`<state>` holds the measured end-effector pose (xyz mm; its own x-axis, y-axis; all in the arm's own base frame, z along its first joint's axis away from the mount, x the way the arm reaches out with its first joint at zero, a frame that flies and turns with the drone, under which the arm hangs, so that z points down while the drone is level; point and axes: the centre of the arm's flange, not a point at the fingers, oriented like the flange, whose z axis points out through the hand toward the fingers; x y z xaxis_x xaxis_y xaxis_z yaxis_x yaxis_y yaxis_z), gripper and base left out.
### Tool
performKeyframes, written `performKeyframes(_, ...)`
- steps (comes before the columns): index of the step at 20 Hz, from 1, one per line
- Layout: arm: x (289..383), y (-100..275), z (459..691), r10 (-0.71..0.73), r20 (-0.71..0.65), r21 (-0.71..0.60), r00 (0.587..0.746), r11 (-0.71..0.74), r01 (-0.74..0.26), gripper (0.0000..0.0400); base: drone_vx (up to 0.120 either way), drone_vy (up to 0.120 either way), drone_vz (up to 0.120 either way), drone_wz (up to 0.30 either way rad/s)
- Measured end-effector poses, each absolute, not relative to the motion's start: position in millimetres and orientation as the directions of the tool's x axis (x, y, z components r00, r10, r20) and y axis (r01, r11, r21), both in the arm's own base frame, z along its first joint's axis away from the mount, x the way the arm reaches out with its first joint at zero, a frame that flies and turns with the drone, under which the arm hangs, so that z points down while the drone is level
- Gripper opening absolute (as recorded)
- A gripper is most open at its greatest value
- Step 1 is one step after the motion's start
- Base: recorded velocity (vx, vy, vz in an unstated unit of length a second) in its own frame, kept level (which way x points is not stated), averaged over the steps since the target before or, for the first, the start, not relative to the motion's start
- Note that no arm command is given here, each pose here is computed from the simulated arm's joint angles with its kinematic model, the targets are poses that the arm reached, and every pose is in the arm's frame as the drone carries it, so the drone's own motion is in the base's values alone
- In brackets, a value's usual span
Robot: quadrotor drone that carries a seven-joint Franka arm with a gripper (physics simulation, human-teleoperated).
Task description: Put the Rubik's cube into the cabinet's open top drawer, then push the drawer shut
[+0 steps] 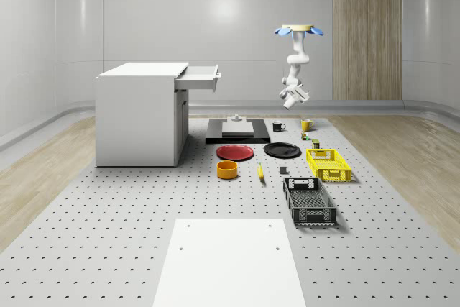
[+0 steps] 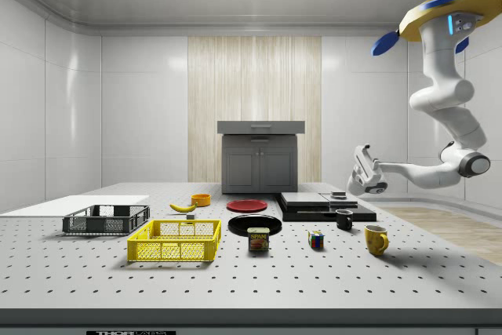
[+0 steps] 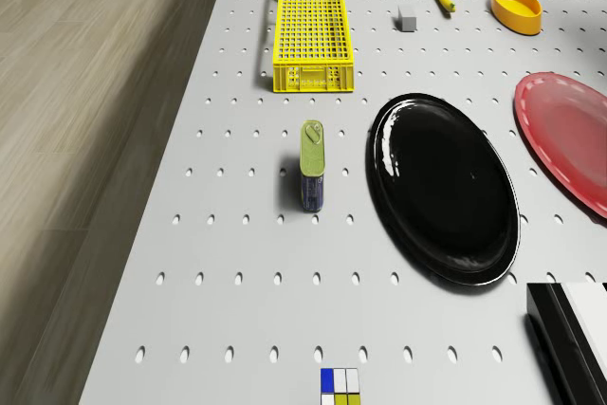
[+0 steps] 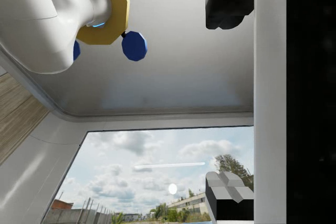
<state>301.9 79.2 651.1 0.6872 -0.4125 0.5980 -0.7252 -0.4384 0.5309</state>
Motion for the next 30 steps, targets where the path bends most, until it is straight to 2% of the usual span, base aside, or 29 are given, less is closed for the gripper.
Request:
performKeyframes(3,303.2,97.2,608.6,-0.11,0.722,0.669,0.683,-0.141,-0.73,0.04,0.12,0.0,-0.12,0.0)
performKeyframes(5,304.4,97.1,574.3,0.133,0.718,0.675,0.683,0.103,-0.73,0.04,0.12,0.0,-0.12,0.0)
performKeyframes(8,305.9,78.1,531.2,0.438,0.578,0.548,0.688,0.416,-0.726,0.04,0.12,0.0,-0.12,0.0)
performKeyframes(11,306.7,52.2,507.4,0.604,0.389,0.367,0.695,0.591,-0.719,0.04,0.12,0.0,-0.12,0.0)
performKeyframes(14,306.9,31.9,497.3,0.672,0.24,0.224,0.701,0.664,-0.713,0.04,0.12,0.0,-0.12,0.0)
performKeyframes(18,306.9,15.7,492.7,0.699,0.121,0.11,0.705,0.696,-0.709,0.04,0.12,0.0,-0.12,0.0)
performKeyframes(24,306.8,5.2,491.2,0.706,0.043,0.037,0.707,0.706,-0.707,0.04,0.12,0.0,-0.12,0.0)
performKeyframes(30,306.8,1.6,490.9,0.706,0.016,0.012,0.708,0.708,-0.706,0.04,0.12,-0.12,-0.12,0.0)
